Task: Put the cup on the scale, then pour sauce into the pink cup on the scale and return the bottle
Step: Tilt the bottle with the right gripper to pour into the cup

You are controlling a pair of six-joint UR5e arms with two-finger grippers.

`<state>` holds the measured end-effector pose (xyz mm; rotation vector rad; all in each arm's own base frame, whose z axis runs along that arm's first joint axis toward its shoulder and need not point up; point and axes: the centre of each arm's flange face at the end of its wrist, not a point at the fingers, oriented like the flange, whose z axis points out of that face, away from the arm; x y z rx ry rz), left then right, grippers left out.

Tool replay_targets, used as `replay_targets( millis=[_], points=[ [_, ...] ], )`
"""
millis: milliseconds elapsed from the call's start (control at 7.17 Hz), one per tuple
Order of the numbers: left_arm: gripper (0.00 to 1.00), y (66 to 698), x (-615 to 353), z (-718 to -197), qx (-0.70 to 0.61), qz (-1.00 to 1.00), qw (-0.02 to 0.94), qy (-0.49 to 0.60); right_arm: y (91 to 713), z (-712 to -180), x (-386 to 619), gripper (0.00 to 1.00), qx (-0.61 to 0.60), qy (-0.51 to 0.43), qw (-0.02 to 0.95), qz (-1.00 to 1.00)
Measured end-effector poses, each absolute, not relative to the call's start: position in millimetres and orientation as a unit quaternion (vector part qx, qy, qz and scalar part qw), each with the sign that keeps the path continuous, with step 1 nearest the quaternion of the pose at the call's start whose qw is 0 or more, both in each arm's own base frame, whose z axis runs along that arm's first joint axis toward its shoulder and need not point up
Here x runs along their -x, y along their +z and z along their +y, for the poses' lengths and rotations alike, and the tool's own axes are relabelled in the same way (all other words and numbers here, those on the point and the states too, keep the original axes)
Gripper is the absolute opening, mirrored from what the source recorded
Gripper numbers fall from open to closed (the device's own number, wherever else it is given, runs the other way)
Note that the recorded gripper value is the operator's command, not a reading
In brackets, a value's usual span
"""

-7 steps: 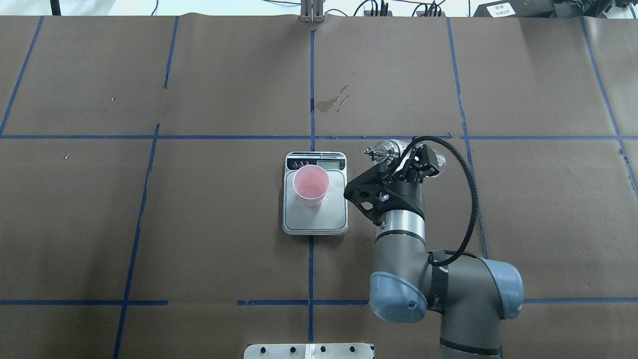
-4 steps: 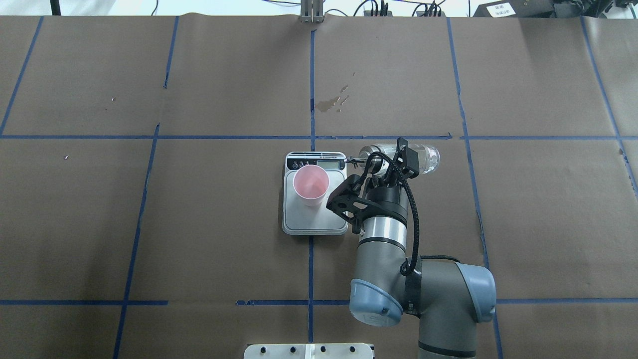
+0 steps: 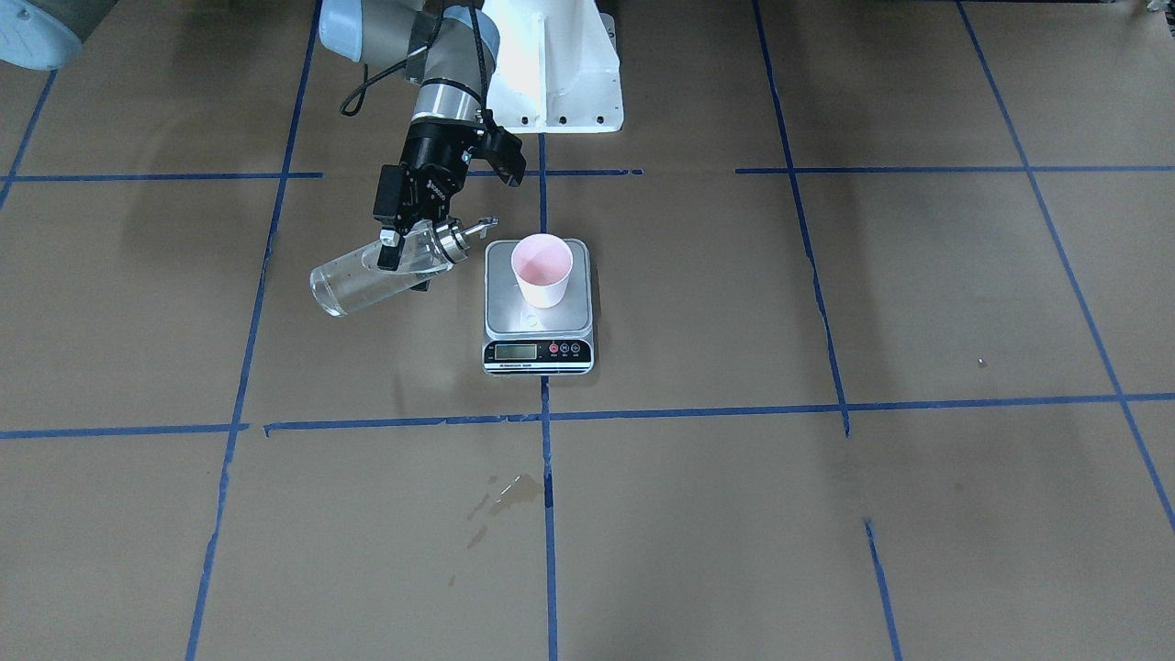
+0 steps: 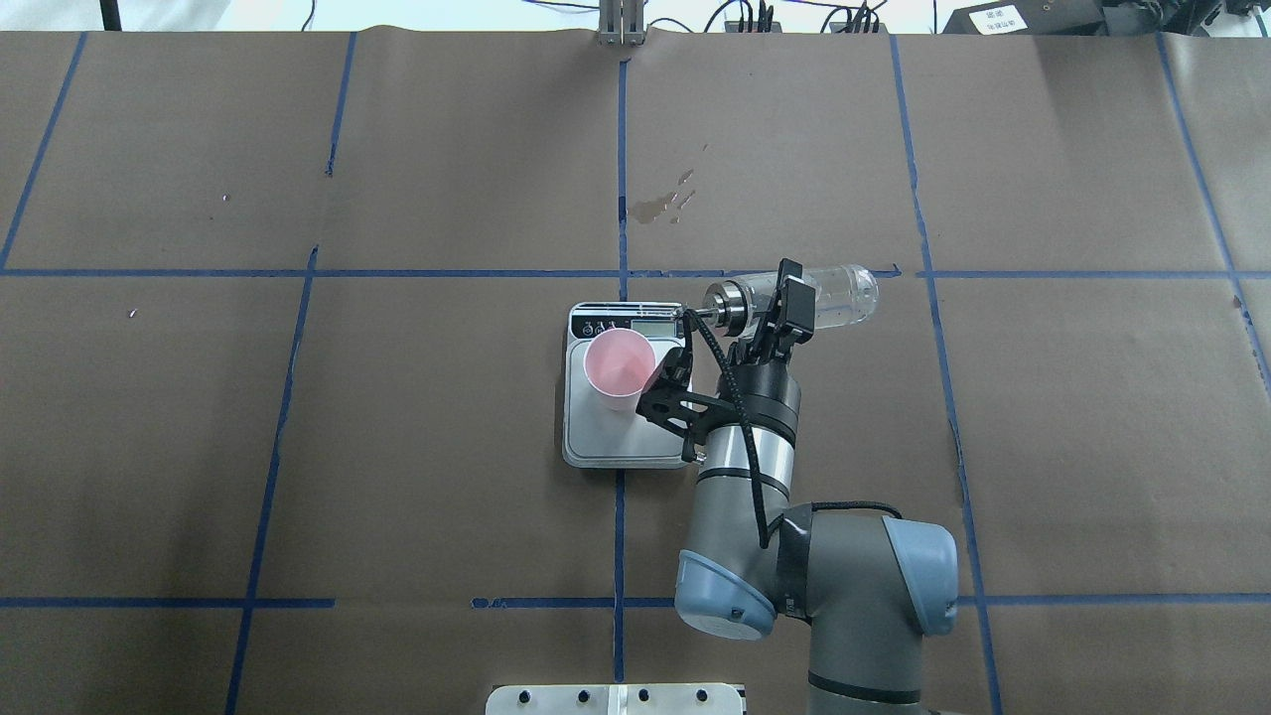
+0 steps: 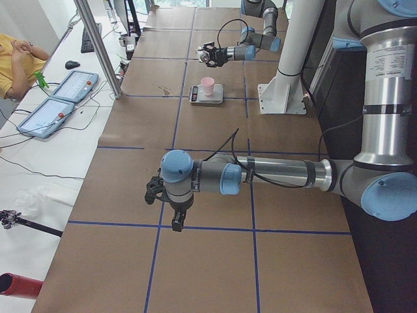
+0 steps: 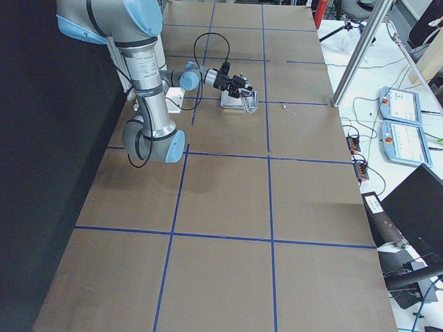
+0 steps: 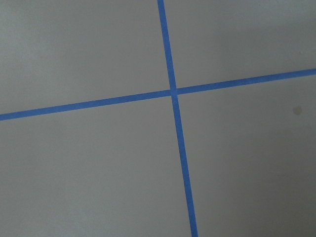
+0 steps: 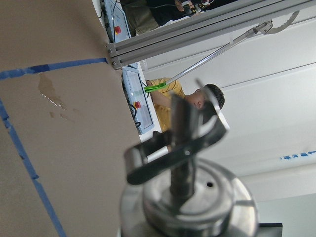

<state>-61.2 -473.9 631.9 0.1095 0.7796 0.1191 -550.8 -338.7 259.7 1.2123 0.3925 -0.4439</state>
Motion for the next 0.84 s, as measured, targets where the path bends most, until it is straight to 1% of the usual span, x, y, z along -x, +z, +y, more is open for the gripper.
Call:
replay_targets(
  millis=[418,837],
  points=[
    [1.00,632.0,61.2,-473.9,-0.053,0.379,0.922,0.058,279.8,-344.5,569.4,0.00,-0.559,-0.230,0.762,0.231],
    [1.00,632.4,61.2,-473.8,-0.052,0.379,0.922,0.058,279.6,-346.1,572.7,0.00,-0.562,-0.256,0.737,0.275]
  ],
)
